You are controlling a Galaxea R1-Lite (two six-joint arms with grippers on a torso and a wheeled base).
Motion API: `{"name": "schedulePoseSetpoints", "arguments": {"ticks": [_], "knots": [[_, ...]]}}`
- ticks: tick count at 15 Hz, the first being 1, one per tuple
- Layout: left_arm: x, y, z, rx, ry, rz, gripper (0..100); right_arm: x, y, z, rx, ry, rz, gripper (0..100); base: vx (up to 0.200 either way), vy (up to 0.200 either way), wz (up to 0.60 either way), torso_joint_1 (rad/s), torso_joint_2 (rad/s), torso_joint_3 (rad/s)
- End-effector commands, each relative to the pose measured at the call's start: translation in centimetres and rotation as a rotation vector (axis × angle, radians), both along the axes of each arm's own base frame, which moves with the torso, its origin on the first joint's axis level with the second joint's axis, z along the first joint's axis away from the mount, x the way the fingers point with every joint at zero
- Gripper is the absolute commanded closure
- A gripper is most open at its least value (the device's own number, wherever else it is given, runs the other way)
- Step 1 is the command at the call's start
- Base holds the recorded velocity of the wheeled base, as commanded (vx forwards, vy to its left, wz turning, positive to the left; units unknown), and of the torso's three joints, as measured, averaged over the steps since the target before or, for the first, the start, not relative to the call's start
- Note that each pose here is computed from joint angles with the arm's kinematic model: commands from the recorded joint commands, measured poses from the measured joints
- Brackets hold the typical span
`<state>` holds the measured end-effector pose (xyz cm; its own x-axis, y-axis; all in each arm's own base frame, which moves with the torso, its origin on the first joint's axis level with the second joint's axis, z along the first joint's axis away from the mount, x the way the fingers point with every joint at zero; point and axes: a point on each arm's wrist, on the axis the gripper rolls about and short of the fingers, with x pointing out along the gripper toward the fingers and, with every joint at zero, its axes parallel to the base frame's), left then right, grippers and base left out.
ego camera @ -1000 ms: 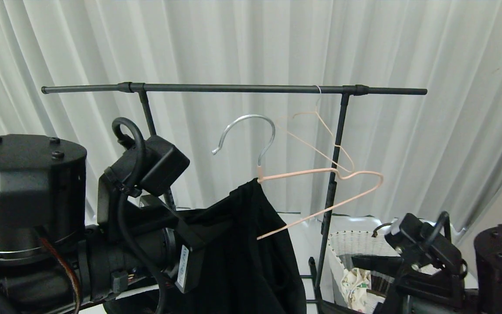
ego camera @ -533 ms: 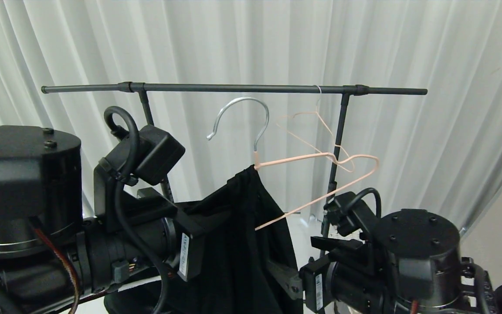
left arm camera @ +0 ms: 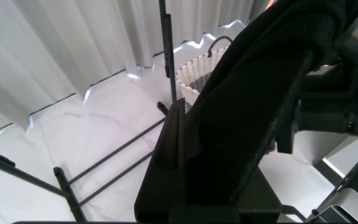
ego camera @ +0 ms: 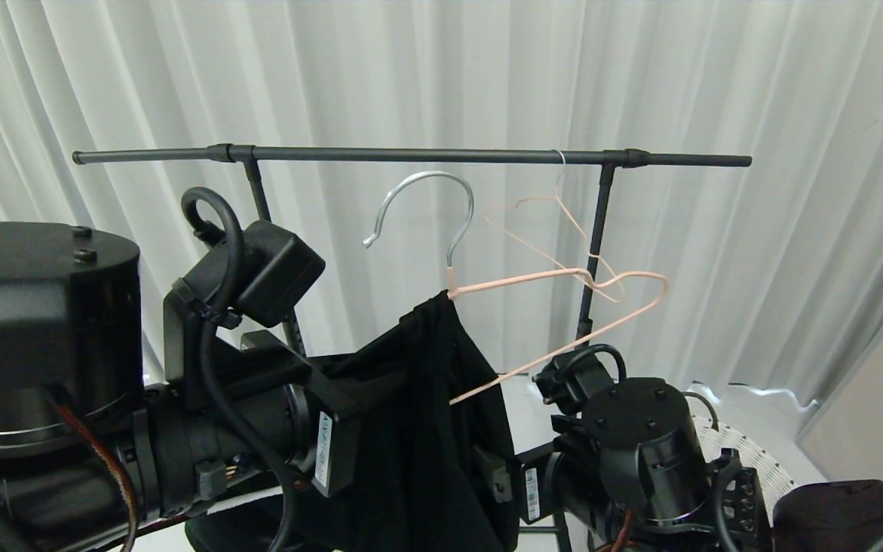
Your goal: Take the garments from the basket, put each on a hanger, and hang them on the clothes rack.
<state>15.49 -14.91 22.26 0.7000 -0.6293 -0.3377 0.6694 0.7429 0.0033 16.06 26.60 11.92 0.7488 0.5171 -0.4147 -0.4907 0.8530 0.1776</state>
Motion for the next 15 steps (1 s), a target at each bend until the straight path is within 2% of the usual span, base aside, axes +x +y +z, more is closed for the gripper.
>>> {"name": "schedulePoseSetpoints", "arguments": {"ticks": [1,4,7,10,15], "knots": [[0.0,0.0,0.0,0.001,0.0,0.001,100,0.5,-0.3,-0.5,-0.026,0.002,-0.022,0,0.0,0.0,0.0,0.0,0.0,0.0],[0.1,0.4,-1.2,0.065,-0.001,0.111,100,3.6,-2.6,-0.8,-0.134,-0.064,-0.172,0,0.0,0.0,0.0,0.0,0.0,0.0],[-0.1,0.6,-1.5,0.074,0.003,0.123,100,6.8,-5.4,-0.1,-0.213,-0.128,-0.259,0,0.0,0.0,0.0,0.0,0.0,0.0],[-0.2,0.7,-1.8,0.078,0.011,0.124,100,8.2,-6.7,0.5,-0.222,-0.183,-0.302,0,0.0,0.0,0.0,0.0,0.0,0.0],[-0.5,1.5,-3.6,0.132,0.06,0.135,100,8.8,-7.8,1.4,-0.223,-0.221,-0.328,0,0.0,0.0,0.0,0.0,0.0,0.0]]}}
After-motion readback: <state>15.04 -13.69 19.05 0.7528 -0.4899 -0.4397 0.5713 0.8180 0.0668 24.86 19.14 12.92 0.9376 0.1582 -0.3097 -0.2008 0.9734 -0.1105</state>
